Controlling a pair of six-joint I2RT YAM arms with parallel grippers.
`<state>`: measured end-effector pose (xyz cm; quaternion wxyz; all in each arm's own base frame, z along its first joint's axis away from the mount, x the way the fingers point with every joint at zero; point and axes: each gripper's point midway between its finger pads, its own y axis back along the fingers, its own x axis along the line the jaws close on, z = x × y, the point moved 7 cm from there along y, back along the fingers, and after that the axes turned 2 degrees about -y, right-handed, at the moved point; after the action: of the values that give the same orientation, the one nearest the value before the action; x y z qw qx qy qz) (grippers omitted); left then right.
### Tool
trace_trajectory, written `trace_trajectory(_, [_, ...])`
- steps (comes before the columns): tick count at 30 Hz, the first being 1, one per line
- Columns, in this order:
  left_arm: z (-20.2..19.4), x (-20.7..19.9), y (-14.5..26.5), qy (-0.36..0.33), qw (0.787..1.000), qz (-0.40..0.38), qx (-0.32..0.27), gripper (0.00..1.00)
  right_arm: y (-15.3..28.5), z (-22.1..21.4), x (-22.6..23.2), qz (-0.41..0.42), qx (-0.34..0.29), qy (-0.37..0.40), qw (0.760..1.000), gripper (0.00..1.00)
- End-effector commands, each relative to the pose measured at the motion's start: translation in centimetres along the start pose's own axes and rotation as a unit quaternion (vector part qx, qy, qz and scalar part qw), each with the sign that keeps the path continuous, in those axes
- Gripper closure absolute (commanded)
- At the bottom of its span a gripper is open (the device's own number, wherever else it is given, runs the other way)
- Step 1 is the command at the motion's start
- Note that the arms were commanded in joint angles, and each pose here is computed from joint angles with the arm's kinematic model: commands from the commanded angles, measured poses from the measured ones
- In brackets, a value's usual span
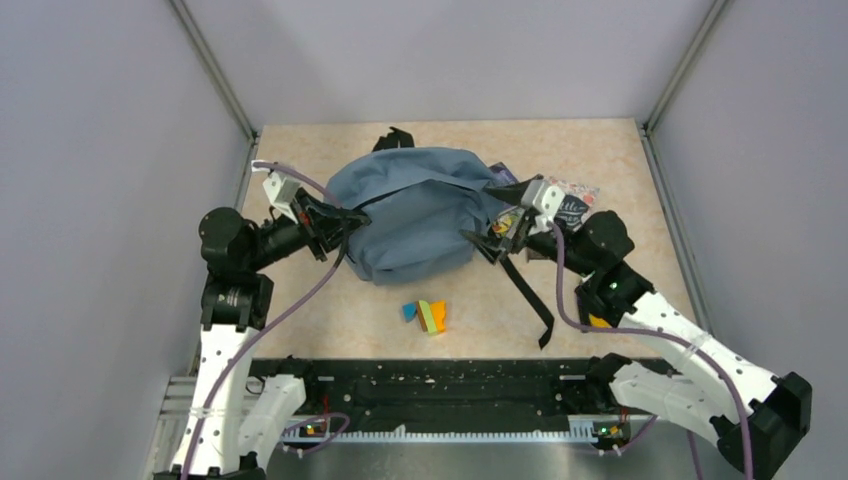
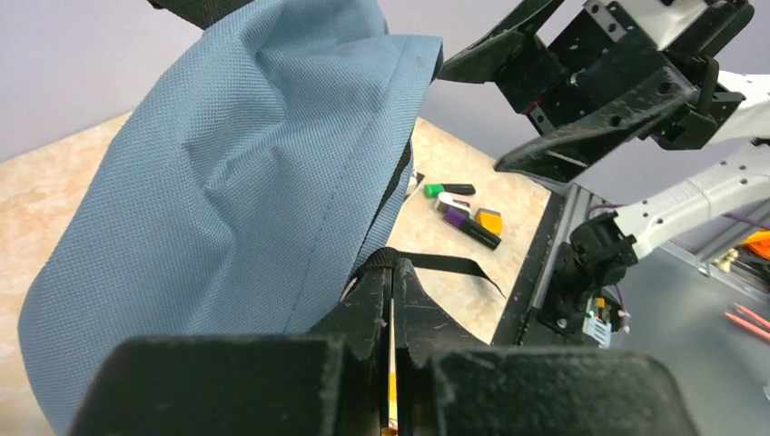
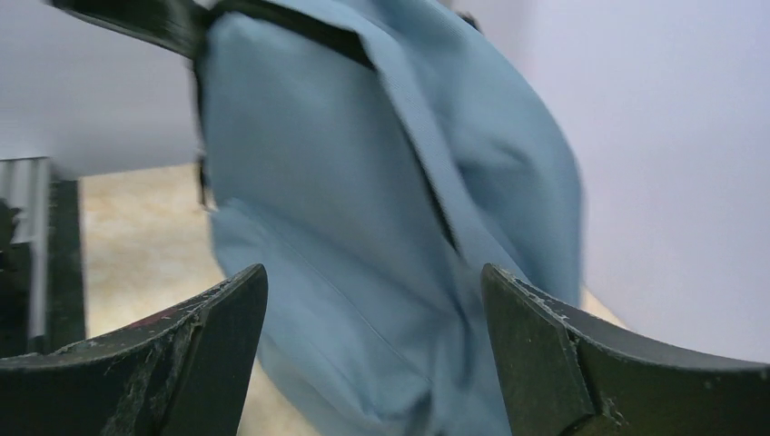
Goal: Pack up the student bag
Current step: Unzip the student bag at the center of the board.
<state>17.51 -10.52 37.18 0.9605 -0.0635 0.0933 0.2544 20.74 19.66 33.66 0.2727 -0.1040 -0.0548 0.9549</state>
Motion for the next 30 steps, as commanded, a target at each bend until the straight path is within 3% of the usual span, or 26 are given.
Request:
trace_trajectory(1, [-0.6, -0.7, 0.2, -0.005, 0.999, -0.030, 0.023, 1.00, -1.7, 3.2, 3.5, 0.092, -0.096, 0.080, 0.988, 0.14])
trace_trajectory(7, [-1.6, -0.3, 0.2, 0.010, 0.999, -0.026, 0.039, 1.00, -5.3, 2.8, 4.6, 0.085, -0.089, 0.097, 0.988, 0.14])
trace_trajectory(14, [-3.7, -0.2, 1.5, 0.003, 0.998, 0.039, 0.046, 0.99, -7.1, 1.3, 3.7, 0.050, -0.054, 0.089, 0.993, 0.15])
trace_trajectory(16, [-4.1, -0.5, 2.0, 0.001, 0.998, 0.056, 0.040, 0.91, -7.0, 1.0, 3.8, 0.048, -0.056, 0.088, 0.993, 0.16])
trace_trajectory(20, [-4.5, -0.6, 3.7, -0.029, 0.989, 0.142, 0.024, 0.56, -6.8, 0.6, 3.9, 0.047, -0.057, 0.081, 0.994, 0.17])
trace_trajectory(23, [-4.2, -0.8, 5.1, -0.062, 0.978, 0.199, 0.000, 0.42, -6.8, 0.3, 4.0, 0.048, -0.053, 0.074, 0.995, 0.18])
trace_trajectory(27, [-4.2, -0.6, 6.6, -0.098, 0.960, 0.259, -0.027, 0.34, -6.7, 0.1, 4.0, 0.041, -0.053, 0.065, 0.996, 0.18])
trace_trajectory(30, [-4.6, 1.3, 7.5, -0.096, 0.934, 0.342, -0.042, 0.30, -6.4, 0.1, 4.0, 0.041, -0.058, 0.061, 0.996, 0.18])
